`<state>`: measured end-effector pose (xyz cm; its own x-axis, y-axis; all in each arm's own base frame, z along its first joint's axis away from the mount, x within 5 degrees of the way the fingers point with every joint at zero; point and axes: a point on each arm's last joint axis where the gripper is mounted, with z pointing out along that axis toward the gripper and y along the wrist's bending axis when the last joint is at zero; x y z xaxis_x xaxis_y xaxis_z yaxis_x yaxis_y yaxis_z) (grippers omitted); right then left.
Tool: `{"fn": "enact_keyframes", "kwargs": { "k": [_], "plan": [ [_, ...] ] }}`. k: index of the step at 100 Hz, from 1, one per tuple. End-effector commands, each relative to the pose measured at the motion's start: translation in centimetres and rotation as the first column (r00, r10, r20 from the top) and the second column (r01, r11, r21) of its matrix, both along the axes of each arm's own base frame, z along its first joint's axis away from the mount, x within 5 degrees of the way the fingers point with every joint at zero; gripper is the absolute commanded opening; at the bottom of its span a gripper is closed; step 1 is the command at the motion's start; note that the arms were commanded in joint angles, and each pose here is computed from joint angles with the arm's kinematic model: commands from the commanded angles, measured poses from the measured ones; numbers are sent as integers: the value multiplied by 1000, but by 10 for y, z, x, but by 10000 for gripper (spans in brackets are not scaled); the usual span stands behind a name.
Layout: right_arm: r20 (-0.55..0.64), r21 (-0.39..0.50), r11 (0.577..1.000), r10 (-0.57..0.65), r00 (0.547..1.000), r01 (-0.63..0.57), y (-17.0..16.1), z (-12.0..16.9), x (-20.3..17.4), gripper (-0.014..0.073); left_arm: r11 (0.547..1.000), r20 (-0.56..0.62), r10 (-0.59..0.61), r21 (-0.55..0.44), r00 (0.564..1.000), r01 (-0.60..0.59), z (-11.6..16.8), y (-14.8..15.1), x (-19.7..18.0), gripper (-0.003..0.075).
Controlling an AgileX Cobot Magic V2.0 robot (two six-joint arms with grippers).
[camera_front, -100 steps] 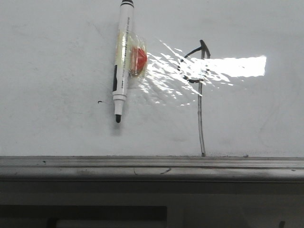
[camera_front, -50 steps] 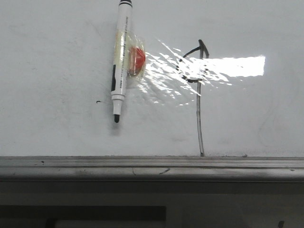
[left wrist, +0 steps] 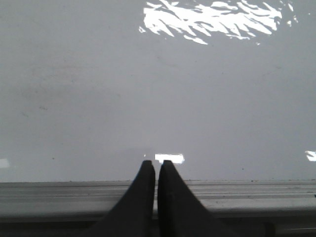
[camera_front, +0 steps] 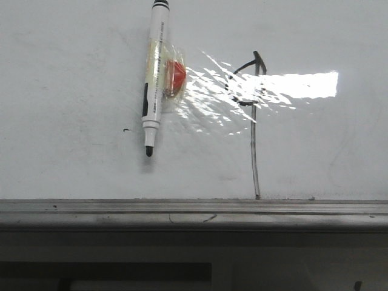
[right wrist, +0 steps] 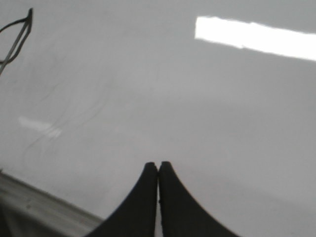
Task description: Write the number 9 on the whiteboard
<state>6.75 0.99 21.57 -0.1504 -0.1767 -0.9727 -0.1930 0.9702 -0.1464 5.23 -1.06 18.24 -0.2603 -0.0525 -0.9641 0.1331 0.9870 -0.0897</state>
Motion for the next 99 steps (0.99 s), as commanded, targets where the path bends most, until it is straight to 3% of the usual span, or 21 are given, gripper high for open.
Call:
{"fn": "enact_keyframes", "kwargs": {
  "k": [1, 8, 16, 51, 99],
  "plan": [
    [229, 52, 999, -26, 973, 15, 2, 4, 4, -42, 1000, 33, 8, -29, 999, -7, -2, 0, 0, -20],
    [269, 67, 996, -73, 960, 57, -1, -8, 4, -42, 1000, 33, 8, -29, 999, -7, -2, 0, 0, -20],
    [184, 62, 988, -148, 972, 139, -7, -13, 4, -42, 1000, 33, 8, -29, 999, -7, -2, 0, 0, -20],
    [-21, 45, 964, -261, 965, 262, -17, -38, -12, -42, 1000, 33, 8, -29, 999, -7, -2, 0, 0, -20],
    [-51, 38, 960, -274, 960, 277, -18, -41, -14, -42, 1000, 33, 8, -29, 999, -7, -2, 0, 0, -20]
  ]
}}
